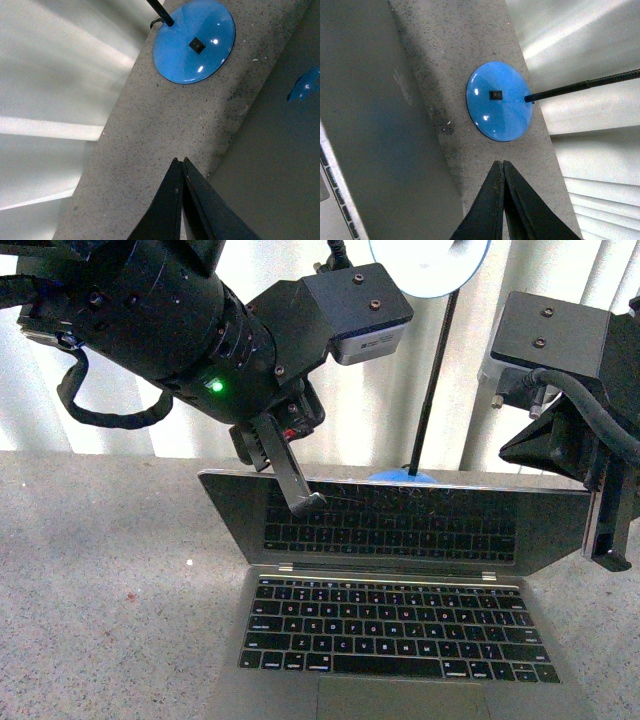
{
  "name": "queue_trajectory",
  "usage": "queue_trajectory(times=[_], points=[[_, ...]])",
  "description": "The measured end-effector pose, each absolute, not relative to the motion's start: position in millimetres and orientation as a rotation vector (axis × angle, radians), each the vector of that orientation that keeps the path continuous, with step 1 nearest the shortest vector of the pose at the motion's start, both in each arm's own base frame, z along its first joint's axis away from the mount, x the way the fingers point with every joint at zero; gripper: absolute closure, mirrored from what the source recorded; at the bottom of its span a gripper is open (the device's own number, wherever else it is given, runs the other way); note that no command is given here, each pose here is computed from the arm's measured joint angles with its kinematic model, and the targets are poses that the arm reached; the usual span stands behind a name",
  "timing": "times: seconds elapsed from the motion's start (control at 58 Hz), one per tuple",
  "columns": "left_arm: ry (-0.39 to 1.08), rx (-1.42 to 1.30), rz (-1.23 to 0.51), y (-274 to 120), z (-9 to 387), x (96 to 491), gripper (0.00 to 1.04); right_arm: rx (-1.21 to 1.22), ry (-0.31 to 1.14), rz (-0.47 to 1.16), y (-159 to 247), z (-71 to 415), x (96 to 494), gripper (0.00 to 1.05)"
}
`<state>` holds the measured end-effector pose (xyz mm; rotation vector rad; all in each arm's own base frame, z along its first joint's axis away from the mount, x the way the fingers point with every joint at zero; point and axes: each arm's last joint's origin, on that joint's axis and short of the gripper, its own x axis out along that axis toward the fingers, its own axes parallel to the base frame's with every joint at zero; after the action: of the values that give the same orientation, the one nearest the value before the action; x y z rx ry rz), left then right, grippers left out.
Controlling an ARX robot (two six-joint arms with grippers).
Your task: Close laptop
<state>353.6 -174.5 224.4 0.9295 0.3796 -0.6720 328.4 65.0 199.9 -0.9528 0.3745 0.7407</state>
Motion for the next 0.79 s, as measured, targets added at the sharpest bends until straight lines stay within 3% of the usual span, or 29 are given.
queue_trajectory(times=[0.793], points=[[0.467,0.891,-0.720,-166.2,197.7,331.3,1.01,-0.973,0.423,0.797,66.2,187.5,312.5,1.02]])
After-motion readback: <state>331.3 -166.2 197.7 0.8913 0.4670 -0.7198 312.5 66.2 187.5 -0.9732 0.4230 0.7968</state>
